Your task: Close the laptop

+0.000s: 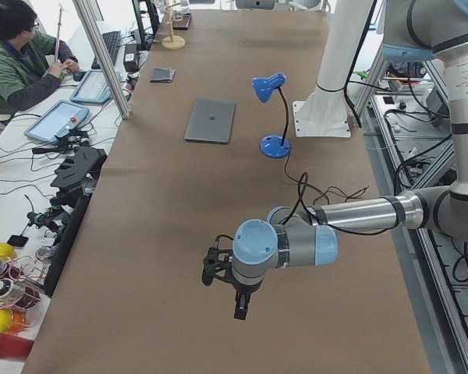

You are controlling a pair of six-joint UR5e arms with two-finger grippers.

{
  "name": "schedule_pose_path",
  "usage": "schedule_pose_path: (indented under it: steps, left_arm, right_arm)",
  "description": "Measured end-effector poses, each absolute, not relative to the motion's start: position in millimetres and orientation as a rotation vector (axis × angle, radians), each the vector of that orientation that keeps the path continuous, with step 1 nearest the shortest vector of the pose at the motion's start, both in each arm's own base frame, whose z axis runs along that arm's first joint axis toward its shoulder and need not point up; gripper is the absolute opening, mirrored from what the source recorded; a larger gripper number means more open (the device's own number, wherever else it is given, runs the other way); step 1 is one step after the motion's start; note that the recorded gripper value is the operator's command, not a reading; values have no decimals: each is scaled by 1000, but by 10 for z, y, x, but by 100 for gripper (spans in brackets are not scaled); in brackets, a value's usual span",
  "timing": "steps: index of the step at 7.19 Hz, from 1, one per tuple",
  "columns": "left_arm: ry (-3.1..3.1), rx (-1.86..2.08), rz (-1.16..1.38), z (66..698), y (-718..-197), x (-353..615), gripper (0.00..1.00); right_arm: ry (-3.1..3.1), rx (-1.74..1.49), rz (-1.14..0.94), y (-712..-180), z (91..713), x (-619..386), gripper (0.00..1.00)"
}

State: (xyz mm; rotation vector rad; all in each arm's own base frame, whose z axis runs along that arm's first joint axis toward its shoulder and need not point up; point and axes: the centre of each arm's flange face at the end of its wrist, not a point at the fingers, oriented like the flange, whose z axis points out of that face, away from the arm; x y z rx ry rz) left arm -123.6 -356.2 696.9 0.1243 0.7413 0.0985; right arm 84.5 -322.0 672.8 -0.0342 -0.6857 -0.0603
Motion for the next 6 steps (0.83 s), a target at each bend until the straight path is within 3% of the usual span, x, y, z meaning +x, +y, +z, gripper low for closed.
schedule_pose_path:
  steps: [6]
  left_arm:
    - [738,145,107,6868,-3594,-1240,100]
  right_arm:
    - [-680,-17,-67,-3272,6668,851,100]
